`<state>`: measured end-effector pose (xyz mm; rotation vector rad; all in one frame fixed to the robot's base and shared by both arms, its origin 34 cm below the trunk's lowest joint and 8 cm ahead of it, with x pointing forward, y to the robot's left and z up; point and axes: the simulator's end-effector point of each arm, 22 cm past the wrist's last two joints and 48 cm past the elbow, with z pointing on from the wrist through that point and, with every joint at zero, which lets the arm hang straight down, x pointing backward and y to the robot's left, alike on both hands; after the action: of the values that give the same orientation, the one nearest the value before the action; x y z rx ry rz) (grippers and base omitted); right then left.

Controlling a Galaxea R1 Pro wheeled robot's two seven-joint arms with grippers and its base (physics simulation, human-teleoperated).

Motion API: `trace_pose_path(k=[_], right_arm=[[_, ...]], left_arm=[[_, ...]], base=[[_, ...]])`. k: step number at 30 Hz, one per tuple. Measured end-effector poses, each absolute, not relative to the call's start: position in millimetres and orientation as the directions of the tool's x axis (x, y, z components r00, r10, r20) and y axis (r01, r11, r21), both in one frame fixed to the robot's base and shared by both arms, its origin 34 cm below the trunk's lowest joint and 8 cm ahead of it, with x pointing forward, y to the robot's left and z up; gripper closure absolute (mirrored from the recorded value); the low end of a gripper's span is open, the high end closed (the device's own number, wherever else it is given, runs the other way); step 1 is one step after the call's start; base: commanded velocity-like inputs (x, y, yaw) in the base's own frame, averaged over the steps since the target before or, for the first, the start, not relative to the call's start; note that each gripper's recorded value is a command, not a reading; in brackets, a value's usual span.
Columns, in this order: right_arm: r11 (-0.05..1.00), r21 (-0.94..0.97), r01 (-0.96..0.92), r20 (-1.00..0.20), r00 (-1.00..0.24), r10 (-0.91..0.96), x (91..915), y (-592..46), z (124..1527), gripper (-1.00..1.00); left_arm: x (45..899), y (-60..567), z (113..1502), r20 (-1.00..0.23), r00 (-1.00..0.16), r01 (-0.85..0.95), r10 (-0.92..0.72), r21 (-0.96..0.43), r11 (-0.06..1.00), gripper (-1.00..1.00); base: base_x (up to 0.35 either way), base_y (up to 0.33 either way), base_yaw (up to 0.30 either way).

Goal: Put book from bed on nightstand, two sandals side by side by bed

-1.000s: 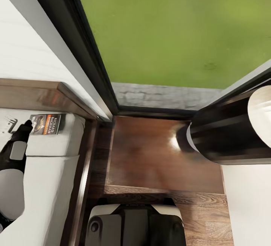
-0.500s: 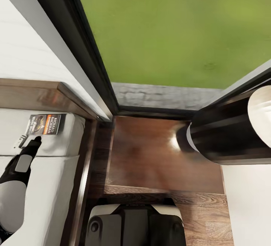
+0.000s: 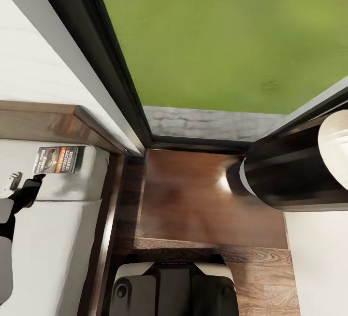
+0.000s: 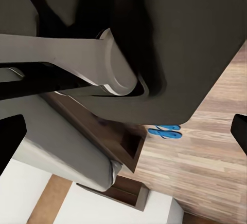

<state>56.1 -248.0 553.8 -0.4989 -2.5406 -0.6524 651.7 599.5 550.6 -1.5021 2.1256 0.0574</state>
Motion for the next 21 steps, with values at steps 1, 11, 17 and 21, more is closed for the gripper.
trace_pose_path(k=[1, 11, 17, 21], right_arm=[[0.821, 0.355, 0.447, 0.518, -0.825, 0.225, 56.1, -248.0, 553.8, -1.0], [0.822, 0.354, 0.445, 0.517, -0.826, 0.225, 56.3, -248.3, 553.5, -1.0], [0.822, 0.354, 0.445, 0.516, -0.826, 0.225, 56.4, -248.3, 553.4, -1.0], [0.822, 0.354, 0.446, 0.516, -0.826, 0.225, 56.4, -248.4, 553.4, -1.0]], left_arm=[[658.3, 599.3, 556.1, -0.441, -0.245, -0.88, -0.864, -0.274, 0.389, -1.0], [698.6, 582.8, 587.4, -0.327, -0.188, -0.83, -0.926, -0.452, 0.328, -1.0], [706.5, 581.5, 594.7, -0.316, -0.192, -0.806, -0.929, -0.489, 0.333, -1.0], [707.6, 591.1, 601.5, -0.33, -0.185, -0.804, -0.926, -0.491, 0.336, -1.0]], base=[[0.0, 0.0, 0.0], [0.0, 0.0, 0.0], [0.0, 0.0, 0.0], [0.0, 0.0, 0.0]])
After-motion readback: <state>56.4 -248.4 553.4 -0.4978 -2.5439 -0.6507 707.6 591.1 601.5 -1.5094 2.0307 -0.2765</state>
